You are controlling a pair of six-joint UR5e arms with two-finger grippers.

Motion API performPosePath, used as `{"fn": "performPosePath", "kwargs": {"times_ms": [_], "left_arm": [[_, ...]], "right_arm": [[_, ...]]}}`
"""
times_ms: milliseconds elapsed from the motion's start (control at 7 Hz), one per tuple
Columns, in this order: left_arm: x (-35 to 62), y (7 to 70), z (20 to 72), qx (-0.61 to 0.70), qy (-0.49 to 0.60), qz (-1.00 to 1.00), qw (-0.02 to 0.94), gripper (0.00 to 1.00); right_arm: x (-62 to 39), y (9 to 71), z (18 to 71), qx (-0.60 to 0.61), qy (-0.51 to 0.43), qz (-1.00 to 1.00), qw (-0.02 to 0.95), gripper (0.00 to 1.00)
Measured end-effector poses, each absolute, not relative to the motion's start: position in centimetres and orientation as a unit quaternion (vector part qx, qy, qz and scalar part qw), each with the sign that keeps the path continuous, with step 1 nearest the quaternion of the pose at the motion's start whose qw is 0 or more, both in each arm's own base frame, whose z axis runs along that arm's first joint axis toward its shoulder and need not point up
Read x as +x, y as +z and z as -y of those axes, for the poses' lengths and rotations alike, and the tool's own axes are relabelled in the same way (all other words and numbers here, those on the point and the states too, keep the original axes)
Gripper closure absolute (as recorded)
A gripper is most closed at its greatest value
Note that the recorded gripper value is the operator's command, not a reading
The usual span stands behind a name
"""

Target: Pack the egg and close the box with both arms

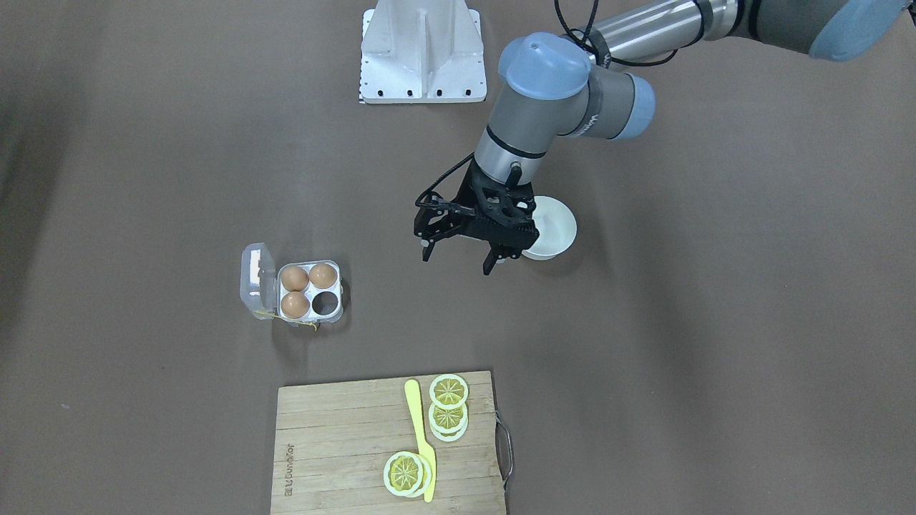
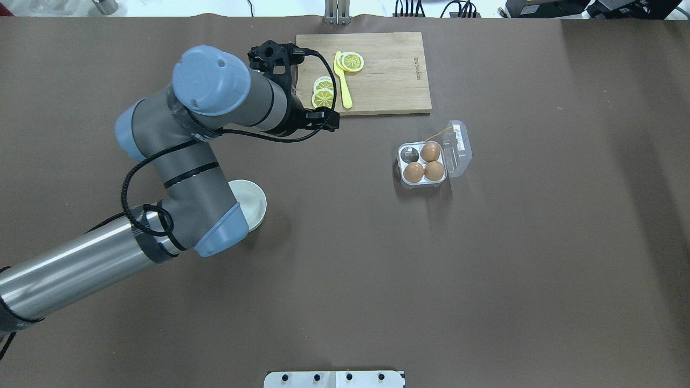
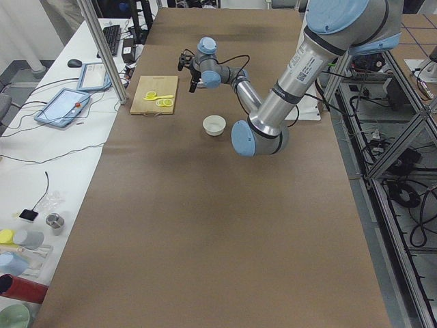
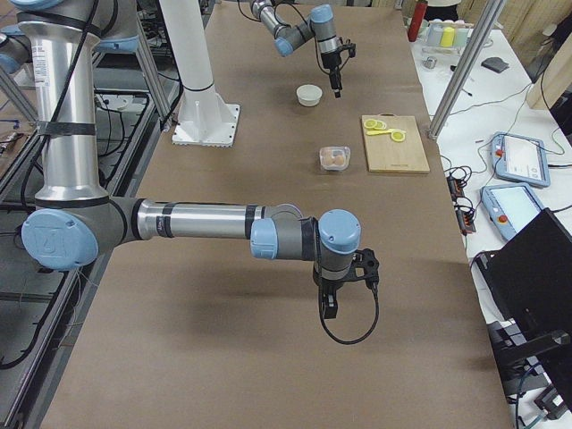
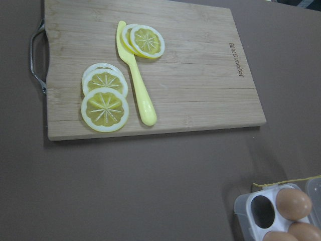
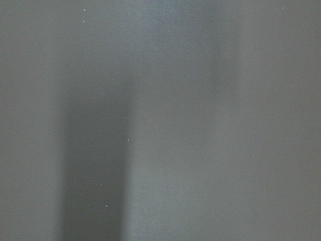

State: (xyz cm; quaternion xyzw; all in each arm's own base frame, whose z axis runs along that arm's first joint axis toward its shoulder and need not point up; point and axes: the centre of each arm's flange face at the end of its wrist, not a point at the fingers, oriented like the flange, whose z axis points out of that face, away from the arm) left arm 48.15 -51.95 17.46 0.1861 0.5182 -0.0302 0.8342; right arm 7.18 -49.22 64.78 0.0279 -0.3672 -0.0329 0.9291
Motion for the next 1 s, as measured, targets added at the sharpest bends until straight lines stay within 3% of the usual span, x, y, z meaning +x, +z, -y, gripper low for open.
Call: {"fn": "performPosePath", "kwargs": {"times_ms": [1000], "left_arm": [[31.2, 31.4, 55.9, 0.180, -0.006, -0.451, 0.874, 0.03]], "right_arm": [[7.1, 64.7, 49.2, 0.028, -0.033, 0.370, 0.928, 0.00]]}}
